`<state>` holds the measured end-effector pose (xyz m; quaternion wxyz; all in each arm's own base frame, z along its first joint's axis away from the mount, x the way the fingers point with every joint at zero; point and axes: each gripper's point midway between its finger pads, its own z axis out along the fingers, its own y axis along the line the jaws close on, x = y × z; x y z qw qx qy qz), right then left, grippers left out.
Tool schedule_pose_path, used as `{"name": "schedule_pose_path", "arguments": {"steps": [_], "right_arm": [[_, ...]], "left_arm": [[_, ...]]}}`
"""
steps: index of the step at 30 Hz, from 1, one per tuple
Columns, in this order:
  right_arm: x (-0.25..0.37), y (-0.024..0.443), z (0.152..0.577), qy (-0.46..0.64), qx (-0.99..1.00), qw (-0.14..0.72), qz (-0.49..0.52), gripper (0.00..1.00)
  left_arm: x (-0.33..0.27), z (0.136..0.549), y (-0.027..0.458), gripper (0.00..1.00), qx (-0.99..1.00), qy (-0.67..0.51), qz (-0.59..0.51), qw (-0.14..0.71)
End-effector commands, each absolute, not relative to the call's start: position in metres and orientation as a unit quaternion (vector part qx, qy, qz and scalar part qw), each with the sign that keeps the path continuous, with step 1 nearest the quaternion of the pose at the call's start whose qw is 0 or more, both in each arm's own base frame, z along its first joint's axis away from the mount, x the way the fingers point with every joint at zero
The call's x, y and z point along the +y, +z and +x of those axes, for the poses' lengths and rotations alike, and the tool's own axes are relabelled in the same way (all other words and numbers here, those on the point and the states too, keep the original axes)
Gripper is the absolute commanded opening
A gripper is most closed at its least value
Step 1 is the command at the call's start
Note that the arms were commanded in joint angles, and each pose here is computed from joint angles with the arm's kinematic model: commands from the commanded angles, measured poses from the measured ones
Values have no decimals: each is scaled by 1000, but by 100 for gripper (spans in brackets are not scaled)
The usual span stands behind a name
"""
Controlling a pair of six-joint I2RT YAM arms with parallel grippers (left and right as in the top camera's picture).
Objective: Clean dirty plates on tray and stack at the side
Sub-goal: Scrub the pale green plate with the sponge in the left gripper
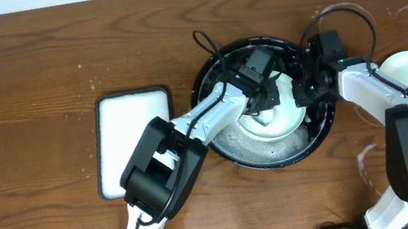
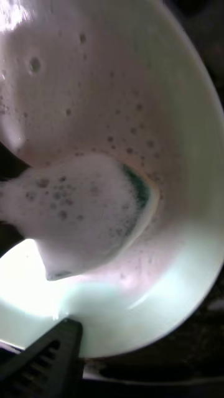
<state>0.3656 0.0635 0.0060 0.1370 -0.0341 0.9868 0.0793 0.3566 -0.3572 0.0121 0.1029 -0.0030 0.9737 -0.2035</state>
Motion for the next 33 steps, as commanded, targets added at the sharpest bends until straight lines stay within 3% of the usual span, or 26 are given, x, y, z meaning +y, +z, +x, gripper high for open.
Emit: {"name": "schedule_pose_path", "arguments": {"steps": [1, 5, 9, 19, 25, 33], "right_arm": [[67, -2, 359, 80, 988, 122, -43, 1], [67, -2, 359, 80, 988, 123, -43, 1], [67, -2, 359, 80, 988, 122, -43, 1], [67, -2, 359, 80, 988, 123, -43, 1], [67, -2, 359, 80, 988, 123, -43, 1], [67, -2, 359, 80, 988, 122, -43, 1]], "left_arm": [[-308, 347, -38, 8, 991, -125, -6, 53], [-251, 369, -41, 8, 996, -27, -11, 84], [-230, 381, -40, 7, 995, -3, -29, 94], [-317, 368, -29, 7, 983, -163, -33, 79], [-348, 324, -30, 7, 983, -181, -11, 25], [-328, 311, -36, 7, 990, -140, -23, -6]]}}
